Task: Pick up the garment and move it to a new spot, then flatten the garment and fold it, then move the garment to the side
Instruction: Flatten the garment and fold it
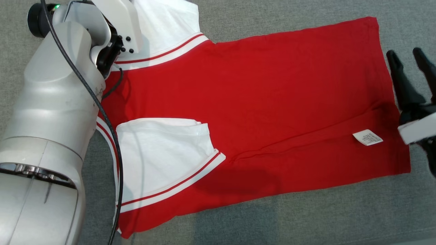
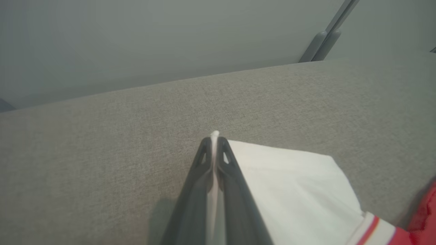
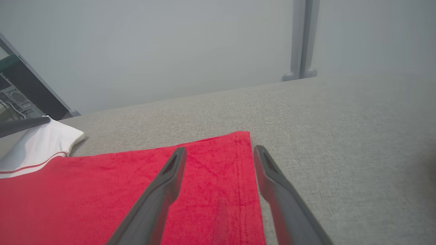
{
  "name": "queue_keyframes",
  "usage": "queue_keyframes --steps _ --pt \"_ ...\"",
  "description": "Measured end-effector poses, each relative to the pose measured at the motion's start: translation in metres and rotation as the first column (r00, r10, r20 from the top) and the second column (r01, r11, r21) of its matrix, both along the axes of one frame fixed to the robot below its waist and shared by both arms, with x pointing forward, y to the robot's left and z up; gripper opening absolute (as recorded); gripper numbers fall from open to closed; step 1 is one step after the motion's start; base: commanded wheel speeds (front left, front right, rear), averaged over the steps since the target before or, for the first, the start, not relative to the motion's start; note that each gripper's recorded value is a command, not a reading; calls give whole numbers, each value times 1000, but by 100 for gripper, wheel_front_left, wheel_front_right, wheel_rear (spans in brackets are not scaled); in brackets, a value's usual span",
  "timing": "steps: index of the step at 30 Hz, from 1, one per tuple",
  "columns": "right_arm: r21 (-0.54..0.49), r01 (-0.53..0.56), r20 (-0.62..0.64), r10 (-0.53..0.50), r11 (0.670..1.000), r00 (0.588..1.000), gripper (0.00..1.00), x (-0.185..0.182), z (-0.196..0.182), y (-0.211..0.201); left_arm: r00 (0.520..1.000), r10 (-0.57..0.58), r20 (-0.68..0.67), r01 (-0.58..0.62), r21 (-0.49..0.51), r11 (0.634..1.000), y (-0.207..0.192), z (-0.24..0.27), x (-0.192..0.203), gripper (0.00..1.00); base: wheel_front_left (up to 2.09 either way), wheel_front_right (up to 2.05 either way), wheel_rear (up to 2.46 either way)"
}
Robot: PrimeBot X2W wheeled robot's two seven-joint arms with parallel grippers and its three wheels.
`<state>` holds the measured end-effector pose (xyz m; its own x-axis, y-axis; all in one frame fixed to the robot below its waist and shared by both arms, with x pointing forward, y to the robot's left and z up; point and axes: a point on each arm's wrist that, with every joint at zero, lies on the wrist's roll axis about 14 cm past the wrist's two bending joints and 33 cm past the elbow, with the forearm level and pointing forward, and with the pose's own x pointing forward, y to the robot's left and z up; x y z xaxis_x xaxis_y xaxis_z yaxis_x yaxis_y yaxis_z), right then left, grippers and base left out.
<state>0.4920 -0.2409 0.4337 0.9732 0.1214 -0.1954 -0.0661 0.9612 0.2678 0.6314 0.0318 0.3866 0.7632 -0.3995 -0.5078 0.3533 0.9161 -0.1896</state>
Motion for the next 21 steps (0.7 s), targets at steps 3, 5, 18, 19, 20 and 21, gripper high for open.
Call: queue_keyframes --steps 3,5,18,19,20,21 --pt "13 -34 -53 35 999 998 100 21 4 -4 1000 -1 10 1 -18 1000 -2 6 4 0 0 0 0" --pt "22 -46 -101 48 999 994 100 33 3 -8 1000 -10 3 10 -25 1000 -5 7 3 0 0 0 0" --pt "18 -91 -362 91 996 928 100 66 -40 -9 999 -43 16 43 -44 998 -9 9 3 0 0 0 0" --pt "18 -91 -370 91 996 925 100 68 -42 -9 999 -43 17 44 -43 998 -8 9 3 0 0 0 0" --pt "19 -94 -381 94 995 920 100 69 -45 -8 999 -44 18 44 -42 998 -7 8 3 0 0 0 0" --pt "21 -96 -389 97 995 916 100 70 -47 -6 999 -43 18 44 -40 998 -6 8 3 0 0 0 0"
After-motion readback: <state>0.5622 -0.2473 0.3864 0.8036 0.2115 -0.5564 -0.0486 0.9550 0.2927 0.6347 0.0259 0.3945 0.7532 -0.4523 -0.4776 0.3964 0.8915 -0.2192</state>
